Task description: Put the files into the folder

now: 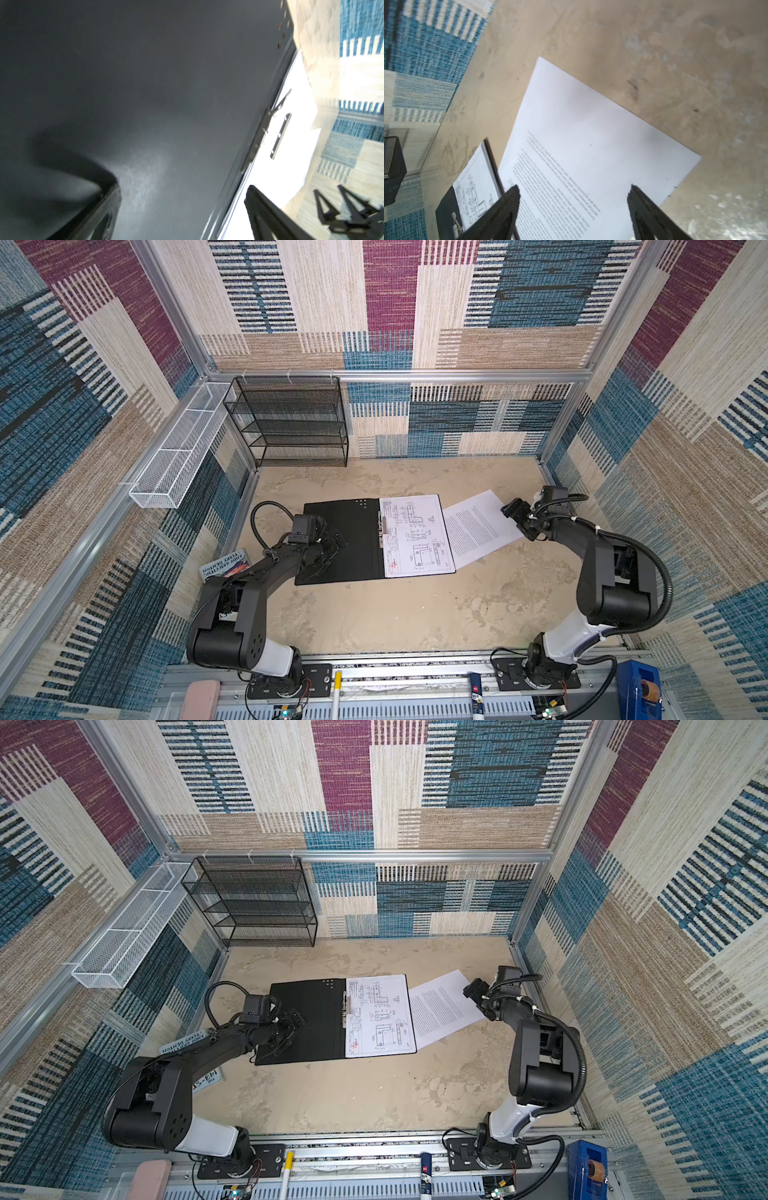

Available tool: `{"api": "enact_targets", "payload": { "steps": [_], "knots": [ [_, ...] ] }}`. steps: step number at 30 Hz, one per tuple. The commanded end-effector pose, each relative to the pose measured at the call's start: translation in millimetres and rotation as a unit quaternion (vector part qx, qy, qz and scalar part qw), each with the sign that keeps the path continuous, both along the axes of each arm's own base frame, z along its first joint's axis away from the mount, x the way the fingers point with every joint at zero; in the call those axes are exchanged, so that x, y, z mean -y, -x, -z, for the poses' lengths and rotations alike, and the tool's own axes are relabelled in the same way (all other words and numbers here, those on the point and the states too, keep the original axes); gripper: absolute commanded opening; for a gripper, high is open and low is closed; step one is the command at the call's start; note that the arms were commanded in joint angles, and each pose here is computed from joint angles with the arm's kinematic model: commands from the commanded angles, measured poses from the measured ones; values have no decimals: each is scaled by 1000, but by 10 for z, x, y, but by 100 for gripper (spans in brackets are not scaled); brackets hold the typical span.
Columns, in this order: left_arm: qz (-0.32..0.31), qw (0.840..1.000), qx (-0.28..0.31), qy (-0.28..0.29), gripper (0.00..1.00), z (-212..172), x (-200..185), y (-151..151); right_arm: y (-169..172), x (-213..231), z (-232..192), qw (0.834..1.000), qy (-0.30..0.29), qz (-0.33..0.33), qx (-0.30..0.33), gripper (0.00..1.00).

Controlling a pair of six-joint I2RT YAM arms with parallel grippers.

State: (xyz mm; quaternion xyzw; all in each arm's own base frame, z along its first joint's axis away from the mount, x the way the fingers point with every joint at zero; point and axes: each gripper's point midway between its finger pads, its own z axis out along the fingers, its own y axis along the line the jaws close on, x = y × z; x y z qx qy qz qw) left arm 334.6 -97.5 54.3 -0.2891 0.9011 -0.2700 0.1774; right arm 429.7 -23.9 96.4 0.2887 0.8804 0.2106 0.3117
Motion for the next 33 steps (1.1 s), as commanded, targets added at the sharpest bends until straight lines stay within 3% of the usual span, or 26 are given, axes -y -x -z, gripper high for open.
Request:
{"api": "enact_targets", "payload": {
  "steps": [1,9,15,22,33],
  "knots": [
    [41,999,-7,17,94,-105,132,107,-13,-180,-117,999,35,-38,3,86],
    [127,989,66,23,94,-703,503,194,3,-688,-69,994,29,-107,1,92],
    [204,974,101,-14,94,-947,813,447,165,-948,206,991,9,-132,-25,94],
    [273,955,110,-36,94,-914,1104,744,248,-965,300,990,0,-132,-42,94],
    [266,959,86,-37,94,-717,1130,745,436,-1500,373,980,-23,-194,-47,94]
  ]
}}
